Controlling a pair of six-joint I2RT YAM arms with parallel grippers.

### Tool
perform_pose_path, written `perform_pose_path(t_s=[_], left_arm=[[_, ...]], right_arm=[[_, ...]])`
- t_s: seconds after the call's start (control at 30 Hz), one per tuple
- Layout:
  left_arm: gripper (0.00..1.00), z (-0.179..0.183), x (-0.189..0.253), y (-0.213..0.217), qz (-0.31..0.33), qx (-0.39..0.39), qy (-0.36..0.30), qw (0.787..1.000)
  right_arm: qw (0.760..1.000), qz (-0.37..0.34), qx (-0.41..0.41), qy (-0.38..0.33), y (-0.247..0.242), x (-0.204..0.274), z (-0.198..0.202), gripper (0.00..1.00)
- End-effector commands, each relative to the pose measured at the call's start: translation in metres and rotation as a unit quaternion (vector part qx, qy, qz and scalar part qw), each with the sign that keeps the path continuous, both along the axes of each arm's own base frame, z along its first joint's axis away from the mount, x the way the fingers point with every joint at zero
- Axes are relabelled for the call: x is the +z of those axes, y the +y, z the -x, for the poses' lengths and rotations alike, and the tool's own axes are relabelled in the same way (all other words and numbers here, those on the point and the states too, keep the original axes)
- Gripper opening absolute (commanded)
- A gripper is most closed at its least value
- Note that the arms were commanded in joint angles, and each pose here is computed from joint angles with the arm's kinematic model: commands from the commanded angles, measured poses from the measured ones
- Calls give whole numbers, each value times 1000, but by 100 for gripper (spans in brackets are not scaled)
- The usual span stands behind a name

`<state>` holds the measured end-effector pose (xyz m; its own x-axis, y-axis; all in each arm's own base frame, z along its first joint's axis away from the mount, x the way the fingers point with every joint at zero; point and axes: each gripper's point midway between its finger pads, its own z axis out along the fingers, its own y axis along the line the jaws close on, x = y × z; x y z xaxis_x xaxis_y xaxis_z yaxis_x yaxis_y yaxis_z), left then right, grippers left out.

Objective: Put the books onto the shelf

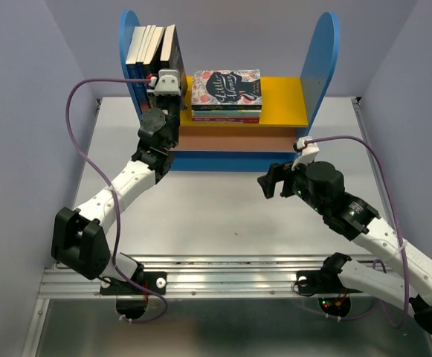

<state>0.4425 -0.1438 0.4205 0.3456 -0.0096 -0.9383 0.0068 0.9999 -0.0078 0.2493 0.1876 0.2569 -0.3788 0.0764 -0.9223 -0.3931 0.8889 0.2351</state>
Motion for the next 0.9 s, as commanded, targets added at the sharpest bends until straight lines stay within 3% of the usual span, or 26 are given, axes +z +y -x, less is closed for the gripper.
perform_pose_path(t_s=[0.0,0.1,0.3,0.87], left_arm=[[25,31,64,26,41,19,-98,994],[36,31,61,27,38,22,-95,995],[42,28,54,30,45,31,-88,995],[45,37,65,29,83,12,-106,991]], right_arm=[[1000,-4,10,-15,3,7,-1,100],[1000,-3,13,-14,4,7,0,100],[1000,-4,13,-13,4,6,0,100],[1000,-2,24,-9,8,3,1,100]])
